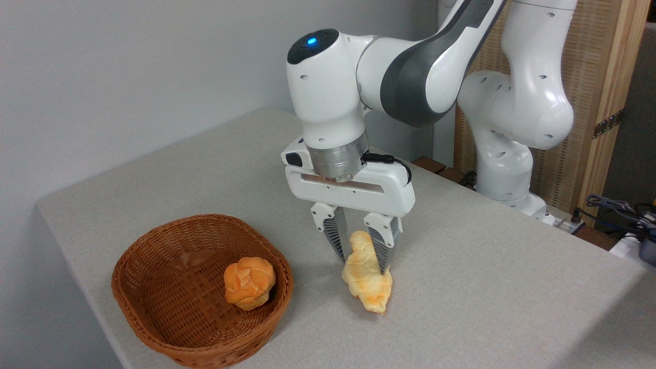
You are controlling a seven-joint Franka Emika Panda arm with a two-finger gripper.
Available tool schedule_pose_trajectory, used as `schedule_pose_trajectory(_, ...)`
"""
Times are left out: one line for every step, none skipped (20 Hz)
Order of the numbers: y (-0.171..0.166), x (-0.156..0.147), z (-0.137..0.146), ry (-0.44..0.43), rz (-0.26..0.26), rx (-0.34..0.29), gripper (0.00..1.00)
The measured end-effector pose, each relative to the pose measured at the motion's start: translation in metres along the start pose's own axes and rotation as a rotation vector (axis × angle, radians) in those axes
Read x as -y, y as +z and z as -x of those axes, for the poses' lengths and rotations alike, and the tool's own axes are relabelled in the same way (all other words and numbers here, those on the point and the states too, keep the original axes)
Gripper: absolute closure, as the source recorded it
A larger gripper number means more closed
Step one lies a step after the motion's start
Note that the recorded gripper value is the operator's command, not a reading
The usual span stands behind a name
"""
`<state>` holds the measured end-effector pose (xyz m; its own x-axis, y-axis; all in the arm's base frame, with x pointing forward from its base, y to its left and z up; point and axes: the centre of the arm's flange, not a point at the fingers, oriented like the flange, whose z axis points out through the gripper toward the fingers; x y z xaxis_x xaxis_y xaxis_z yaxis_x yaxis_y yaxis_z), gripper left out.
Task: Put bread into the basket
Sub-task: 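Close the gripper on the middle of the croissant roll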
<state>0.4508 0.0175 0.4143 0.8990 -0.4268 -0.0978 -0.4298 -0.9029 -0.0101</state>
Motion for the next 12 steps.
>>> schedule_pose_trajectory(0.0001, -0.0003, -0.0001, 0.001, 0.000, 0.000, 0.70)
schedule_pose_trajectory(0.0001, -0.0004, -0.0002, 0.001, 0.000, 0.000, 0.70)
schedule_pose_trajectory(0.0001, -0.0004, -0.0002, 0.001, 0.000, 0.000, 0.70)
schedule_pose_trajectory(0.0001, -0.0004, -0.0002, 0.001, -0.001, 0.000, 0.71)
schedule_pose_trajectory(0.0001, -0.0004, -0.0002, 0.001, -0.001, 0.000, 0.72)
schedule_pose_trajectory(0.0001, -0.0004, -0.0002, 0.001, -0.001, 0.000, 0.73)
schedule_pose_trajectory(0.0001, -0.0004, -0.0002, 0.001, -0.001, 0.000, 0.76)
schedule_pose_trajectory(0.0001, -0.0004, -0.0002, 0.001, -0.001, 0.000, 0.76)
schedule_pose_trajectory(0.0001, -0.0004, -0.0002, 0.001, -0.001, 0.000, 0.77)
schedule_pose_trajectory(0.0001, -0.0004, -0.0002, 0.001, -0.001, 0.001, 0.79)
schedule_pose_trajectory(0.0001, -0.0005, -0.0002, 0.002, -0.001, 0.001, 0.79)
schedule_pose_trajectory(0.0000, -0.0006, -0.0003, 0.002, -0.001, 0.001, 0.79)
